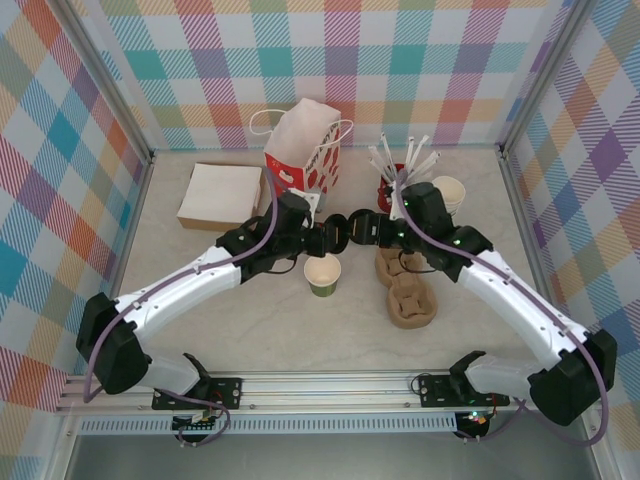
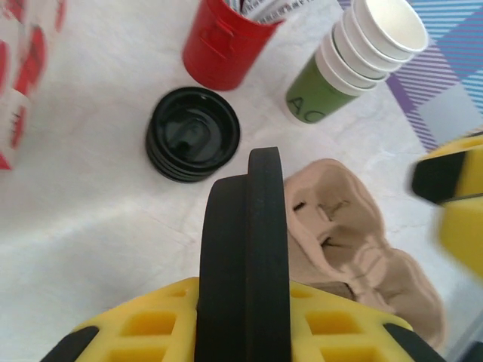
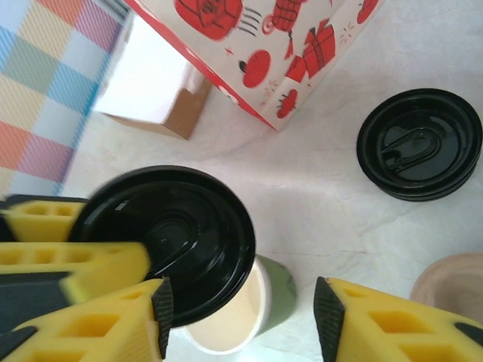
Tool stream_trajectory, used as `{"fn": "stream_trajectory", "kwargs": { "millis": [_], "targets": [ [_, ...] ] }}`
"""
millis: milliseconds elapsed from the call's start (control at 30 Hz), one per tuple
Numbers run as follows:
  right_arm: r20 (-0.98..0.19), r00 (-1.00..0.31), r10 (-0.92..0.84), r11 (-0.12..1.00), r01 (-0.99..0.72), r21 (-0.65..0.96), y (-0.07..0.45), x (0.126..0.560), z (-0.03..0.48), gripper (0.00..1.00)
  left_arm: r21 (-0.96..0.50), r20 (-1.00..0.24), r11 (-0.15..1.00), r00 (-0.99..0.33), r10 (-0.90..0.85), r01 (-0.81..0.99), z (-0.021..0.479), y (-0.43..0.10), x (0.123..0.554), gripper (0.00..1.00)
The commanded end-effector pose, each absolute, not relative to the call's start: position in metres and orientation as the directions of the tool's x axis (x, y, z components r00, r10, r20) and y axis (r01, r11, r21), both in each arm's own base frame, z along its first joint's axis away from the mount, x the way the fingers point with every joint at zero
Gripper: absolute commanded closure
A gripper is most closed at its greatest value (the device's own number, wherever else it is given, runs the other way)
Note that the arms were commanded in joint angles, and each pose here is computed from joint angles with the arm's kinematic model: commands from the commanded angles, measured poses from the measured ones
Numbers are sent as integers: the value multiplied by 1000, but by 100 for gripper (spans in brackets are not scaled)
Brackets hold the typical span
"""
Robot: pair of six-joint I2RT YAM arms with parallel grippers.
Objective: Pack the takeout coffee
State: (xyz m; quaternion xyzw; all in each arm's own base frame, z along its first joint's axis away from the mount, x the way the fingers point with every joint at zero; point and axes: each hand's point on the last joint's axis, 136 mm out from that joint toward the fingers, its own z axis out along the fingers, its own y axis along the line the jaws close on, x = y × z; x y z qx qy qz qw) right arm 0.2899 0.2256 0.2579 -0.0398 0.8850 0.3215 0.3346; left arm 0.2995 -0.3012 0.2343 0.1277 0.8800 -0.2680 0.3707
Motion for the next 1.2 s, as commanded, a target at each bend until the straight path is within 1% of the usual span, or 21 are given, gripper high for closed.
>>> {"fn": "stream_trajectory", "kwargs": {
  "millis": [0, 33, 100, 200, 300, 400, 533, 667, 833, 900, 1033, 1100, 1167],
  "targets": [
    [-447, -830, 334, 677, -118, 726, 223, 275, 282, 42, -187, -809, 876, -575, 118, 444, 238, -283, 299, 82],
    [-396, -835, 381, 623, -85, 778, 226, 276, 287, 41, -155, -822, 878, -552, 139, 452, 238, -283, 298, 82],
    [-264, -845, 466, 479, -11, 878, 235, 277, 298, 40, -96, -857, 878, -487, 167, 469, 245, -284, 296, 81],
    [-83, -852, 516, 311, 97, 946, 247, 279, 311, 40, -32, -881, 872, -426, 206, 488, 249, -283, 291, 81],
    [41, -867, 497, 221, 172, 960, 261, 281, 319, 41, 0, -900, 861, -375, 222, 508, 255, -285, 284, 81],
    [145, -872, 468, 192, 260, 946, 273, 282, 314, 41, 14, -911, 852, -344, 226, 523, 258, -287, 280, 81],
    [217, -856, 469, 193, 339, 921, 281, 286, 302, 41, 27, -914, 849, -330, 234, 528, 259, -286, 279, 80],
    [262, -844, 467, 168, 376, 911, 290, 293, 297, 42, 29, -915, 843, -325, 239, 538, 259, -288, 277, 80],
    [275, -850, 449, 165, 382, 909, 303, 298, 297, 43, 27, -917, 839, -320, 237, 544, 261, -291, 276, 80],
    [286, -847, 447, 160, 390, 907, 306, 301, 296, 45, 26, -918, 837, -318, 236, 546, 261, -291, 276, 80],
    [300, -843, 446, 160, 405, 900, 310, 302, 292, 54, 29, -918, 839, -317, 237, 544, 261, -291, 276, 80],
    [307, -842, 444, 161, 412, 897, 311, 302, 290, 61, 29, -919, 838, -315, 237, 545, 261, -291, 276, 80],
    [303, -844, 442, 165, 408, 898, 311, 302, 289, 71, 30, -919, 838, -316, 238, 544, 261, -291, 276, 79]
  ]
}}
